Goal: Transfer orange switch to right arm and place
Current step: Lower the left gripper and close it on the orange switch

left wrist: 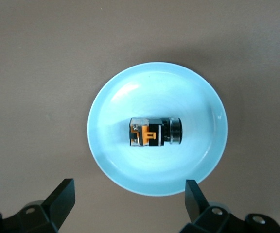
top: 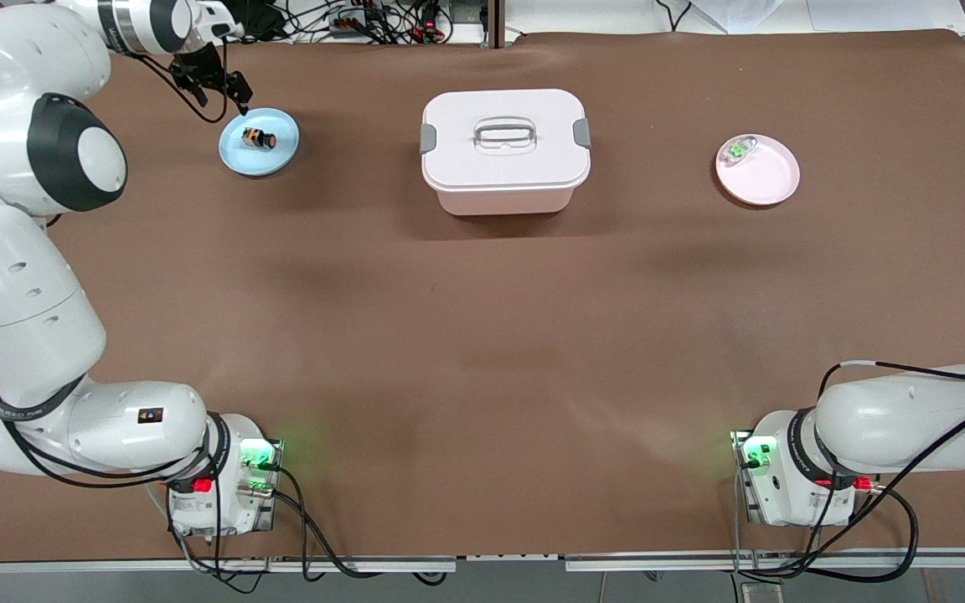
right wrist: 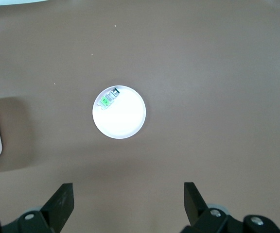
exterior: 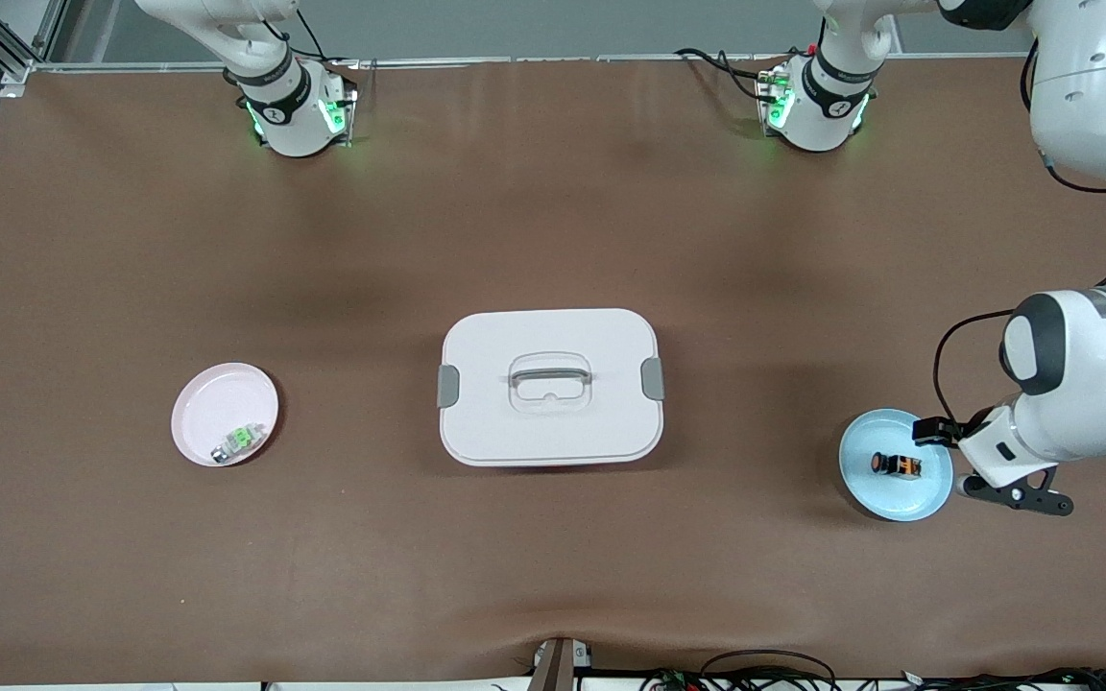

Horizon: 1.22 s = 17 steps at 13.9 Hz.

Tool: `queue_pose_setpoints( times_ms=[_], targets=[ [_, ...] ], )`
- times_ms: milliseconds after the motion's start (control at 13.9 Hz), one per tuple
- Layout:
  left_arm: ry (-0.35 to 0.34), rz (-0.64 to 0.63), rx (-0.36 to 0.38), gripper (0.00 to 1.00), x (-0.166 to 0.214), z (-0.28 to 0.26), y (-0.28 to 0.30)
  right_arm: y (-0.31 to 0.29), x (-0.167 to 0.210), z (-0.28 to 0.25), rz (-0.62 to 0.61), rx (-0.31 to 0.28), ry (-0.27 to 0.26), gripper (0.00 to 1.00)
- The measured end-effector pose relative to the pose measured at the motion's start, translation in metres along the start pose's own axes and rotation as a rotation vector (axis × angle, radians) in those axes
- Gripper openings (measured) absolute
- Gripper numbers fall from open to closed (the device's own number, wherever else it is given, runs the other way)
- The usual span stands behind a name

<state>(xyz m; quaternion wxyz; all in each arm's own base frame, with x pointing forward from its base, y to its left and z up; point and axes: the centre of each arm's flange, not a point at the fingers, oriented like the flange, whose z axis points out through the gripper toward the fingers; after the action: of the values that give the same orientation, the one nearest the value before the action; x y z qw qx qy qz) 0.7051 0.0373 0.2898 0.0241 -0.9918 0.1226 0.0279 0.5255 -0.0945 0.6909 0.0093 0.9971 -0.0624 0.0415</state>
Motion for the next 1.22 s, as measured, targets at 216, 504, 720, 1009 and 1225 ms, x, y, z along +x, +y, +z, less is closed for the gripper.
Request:
queue_pose_setpoints(
  times_ms=[216,504,720,1009,1225],
  targets=[
    [-0.006,-0.003,-0.004,1.0,0.005,0.026,0.006,-0.001,0.0,-0.003,-0.001,0.001,0.008,1.0],
    [0.01,-0.095,-0.003,1.0,0.01,0.038,0.01,-0.005,0.0,-0.001,-0.008,0.007,-0.001,1.0],
    [0.039,-0.17,-0.001,1.0,0.016,0.052,0.015,-0.01,0.001,0.008,-0.014,0.021,-0.022,1.0],
    [0.086,-0.195,0.003,1.0,0.022,0.066,0.017,-0.015,-0.001,0.014,-0.02,0.043,-0.054,1.0],
    [0.096,-0.139,0.024,1.0,0.023,0.065,0.016,-0.015,-0.003,0.016,-0.022,0.046,-0.075,1.0]
  ],
)
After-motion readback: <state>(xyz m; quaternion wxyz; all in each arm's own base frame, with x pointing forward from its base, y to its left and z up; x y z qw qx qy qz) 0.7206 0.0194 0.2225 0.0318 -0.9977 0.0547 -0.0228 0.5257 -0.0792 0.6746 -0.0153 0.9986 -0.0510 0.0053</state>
